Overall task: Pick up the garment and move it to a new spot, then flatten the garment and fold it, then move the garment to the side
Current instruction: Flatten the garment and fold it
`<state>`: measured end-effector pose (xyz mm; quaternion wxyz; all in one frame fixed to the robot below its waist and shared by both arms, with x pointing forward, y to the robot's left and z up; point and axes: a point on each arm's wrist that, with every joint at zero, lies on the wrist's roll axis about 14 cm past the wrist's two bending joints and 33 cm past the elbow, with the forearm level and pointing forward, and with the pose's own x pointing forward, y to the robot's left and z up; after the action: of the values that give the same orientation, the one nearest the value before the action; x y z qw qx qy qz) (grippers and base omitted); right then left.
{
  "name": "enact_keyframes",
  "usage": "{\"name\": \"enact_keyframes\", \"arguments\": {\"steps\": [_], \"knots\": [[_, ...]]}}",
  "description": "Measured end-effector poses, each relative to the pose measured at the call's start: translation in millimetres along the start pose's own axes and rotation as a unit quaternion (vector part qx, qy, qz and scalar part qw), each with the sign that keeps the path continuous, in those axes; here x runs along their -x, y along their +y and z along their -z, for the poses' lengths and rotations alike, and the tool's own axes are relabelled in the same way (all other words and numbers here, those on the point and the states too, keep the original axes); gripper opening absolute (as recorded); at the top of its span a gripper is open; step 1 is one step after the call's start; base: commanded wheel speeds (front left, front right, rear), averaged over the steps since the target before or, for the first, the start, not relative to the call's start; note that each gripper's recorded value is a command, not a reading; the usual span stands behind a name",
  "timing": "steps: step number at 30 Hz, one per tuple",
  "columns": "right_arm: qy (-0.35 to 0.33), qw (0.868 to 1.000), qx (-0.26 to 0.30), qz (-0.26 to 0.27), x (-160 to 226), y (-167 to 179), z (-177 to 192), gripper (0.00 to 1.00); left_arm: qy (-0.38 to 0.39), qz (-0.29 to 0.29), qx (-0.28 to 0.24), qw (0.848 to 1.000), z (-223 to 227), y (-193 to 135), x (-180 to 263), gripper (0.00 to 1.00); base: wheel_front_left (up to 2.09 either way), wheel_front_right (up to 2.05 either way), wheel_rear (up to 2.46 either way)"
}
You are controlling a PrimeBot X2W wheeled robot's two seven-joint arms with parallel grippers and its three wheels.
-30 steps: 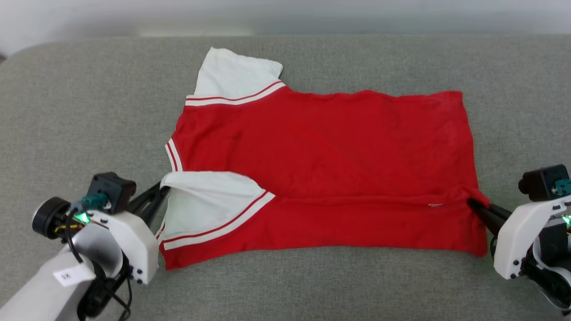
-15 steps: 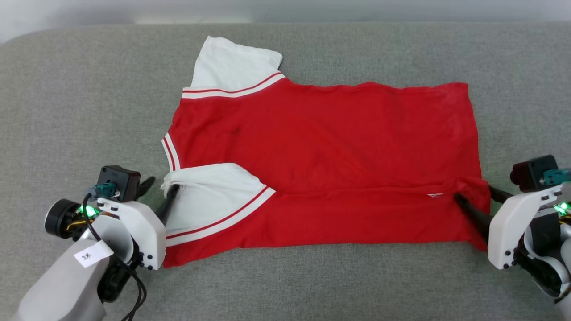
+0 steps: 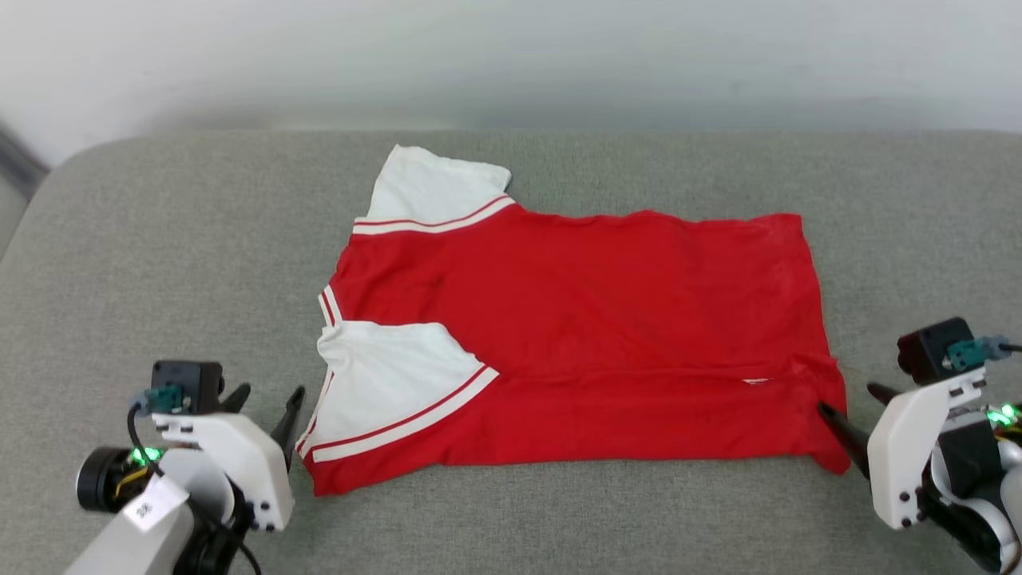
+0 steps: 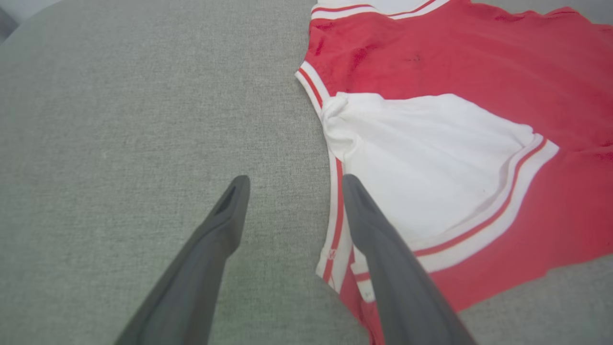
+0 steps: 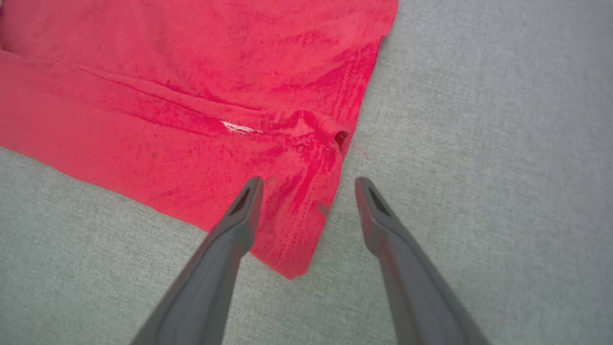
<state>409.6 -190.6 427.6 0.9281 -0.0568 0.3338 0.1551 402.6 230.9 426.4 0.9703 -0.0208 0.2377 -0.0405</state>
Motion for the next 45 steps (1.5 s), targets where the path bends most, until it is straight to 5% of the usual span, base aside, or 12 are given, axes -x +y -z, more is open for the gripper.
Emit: {"name": "enact_keyframes", "arguments": {"steps": [14, 37, 38, 39, 40, 41, 45], "knots": [[0.031, 0.996, -0.070, 0.045, 39, 12, 11, 1.00, 0.087, -0.007, 0.053, 0.995, 31, -28, 52, 1.00, 0.00, 0.00, 0.00], [0.058, 0.990, -0.104, 0.072, 30, -1, 29, 1.00, 0.205, -0.007, 0.050, 0.977, 82, -31, 17, 1.00, 0.00, 0.00, 0.00], [0.059, 0.990, -0.105, 0.072, 29, -1, 30, 1.00, 0.210, -0.003, 0.052, 0.976, 84, -32, 16, 0.95, 0.00, 0.00, 0.00], [0.061, 0.990, -0.104, 0.072, 29, -1, 31, 1.00, 0.215, 0.002, 0.055, 0.975, 86, -34, 15, 0.41, 0.00, 0.00, 0.00], [0.062, 0.990, -0.104, 0.072, 28, -2, 31, 1.00, 0.219, 0.008, 0.057, 0.974, 87, -35, 14, 0.06, 0.00, 0.00, 0.00], [0.063, 0.990, -0.103, 0.072, 28, -2, 31, 1.00, 0.222, 0.012, 0.057, 0.973, 88, -35, 14, 0.00, 0.00, 0.00, 0.00], [0.062, 0.991, -0.089, 0.081, 31, -7, 28, 1.00, 0.216, 0.024, 0.066, 0.974, 87, -39, 14, 0.00, 0.00, 0.00, 0.00]]}}
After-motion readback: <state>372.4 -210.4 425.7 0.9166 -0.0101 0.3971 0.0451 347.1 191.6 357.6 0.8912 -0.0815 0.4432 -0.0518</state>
